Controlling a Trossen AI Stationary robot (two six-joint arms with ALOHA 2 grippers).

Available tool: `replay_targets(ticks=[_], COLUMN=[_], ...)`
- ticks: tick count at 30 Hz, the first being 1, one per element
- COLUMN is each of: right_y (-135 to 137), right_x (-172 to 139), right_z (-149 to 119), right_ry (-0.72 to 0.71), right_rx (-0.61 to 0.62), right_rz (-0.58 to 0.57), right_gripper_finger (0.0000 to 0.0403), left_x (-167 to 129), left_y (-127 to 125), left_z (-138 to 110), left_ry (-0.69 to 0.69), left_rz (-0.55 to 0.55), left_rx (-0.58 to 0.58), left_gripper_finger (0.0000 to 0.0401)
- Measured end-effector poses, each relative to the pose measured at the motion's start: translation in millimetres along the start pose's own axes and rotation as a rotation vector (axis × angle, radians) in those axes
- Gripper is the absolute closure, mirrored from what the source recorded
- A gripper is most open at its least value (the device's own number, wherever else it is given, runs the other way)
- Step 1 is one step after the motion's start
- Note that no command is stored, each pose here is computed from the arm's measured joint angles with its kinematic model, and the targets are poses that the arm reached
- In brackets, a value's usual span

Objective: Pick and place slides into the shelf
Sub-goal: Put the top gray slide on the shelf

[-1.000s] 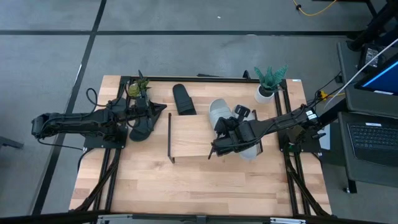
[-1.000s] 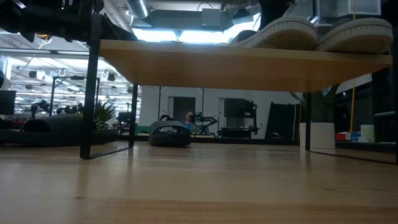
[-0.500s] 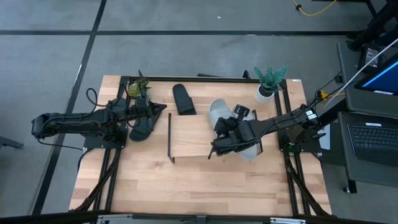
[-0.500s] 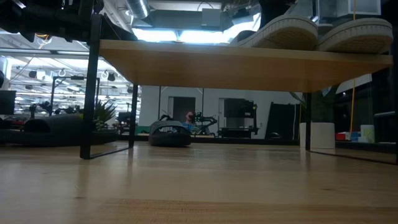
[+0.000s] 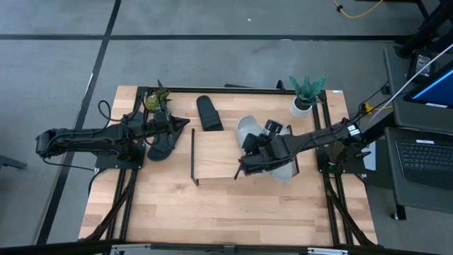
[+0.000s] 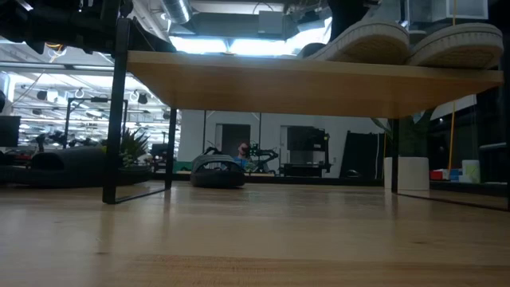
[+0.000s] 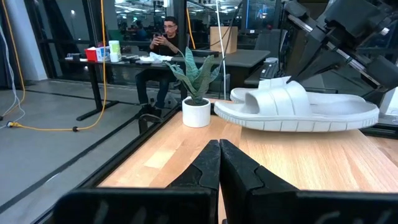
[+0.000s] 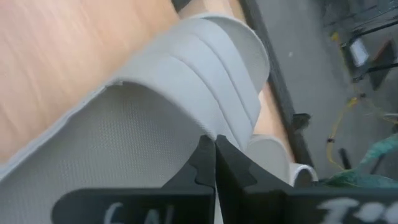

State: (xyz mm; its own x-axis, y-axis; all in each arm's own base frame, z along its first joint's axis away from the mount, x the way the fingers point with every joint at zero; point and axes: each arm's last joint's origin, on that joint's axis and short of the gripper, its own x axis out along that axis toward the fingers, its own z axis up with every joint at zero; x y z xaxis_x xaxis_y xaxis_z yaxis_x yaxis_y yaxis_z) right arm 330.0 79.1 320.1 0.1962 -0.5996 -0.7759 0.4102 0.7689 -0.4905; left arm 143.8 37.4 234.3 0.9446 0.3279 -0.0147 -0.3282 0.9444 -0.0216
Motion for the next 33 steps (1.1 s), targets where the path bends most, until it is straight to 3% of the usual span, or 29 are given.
replay_targets(ticks=[13,33], right_y=[-2.6,-2.8], right_x=[4.8,5.6], right_z=[2.7,3.7], right_ry=[0.053,0.05], right_rx=[-0.041,-0.124], right_rz=[0.067,0.078], right_gripper_finger=[0.0392,0.0367], left_x=[0.0,0.0], left_y=[0.0,0.0], left_z=[-0.1,-0.1], left_ry=[0.0,0.001], left_rz=[0.0,0.0], left_rx=[0.0,0.0], left_gripper_finger=[0.0401,0.0401])
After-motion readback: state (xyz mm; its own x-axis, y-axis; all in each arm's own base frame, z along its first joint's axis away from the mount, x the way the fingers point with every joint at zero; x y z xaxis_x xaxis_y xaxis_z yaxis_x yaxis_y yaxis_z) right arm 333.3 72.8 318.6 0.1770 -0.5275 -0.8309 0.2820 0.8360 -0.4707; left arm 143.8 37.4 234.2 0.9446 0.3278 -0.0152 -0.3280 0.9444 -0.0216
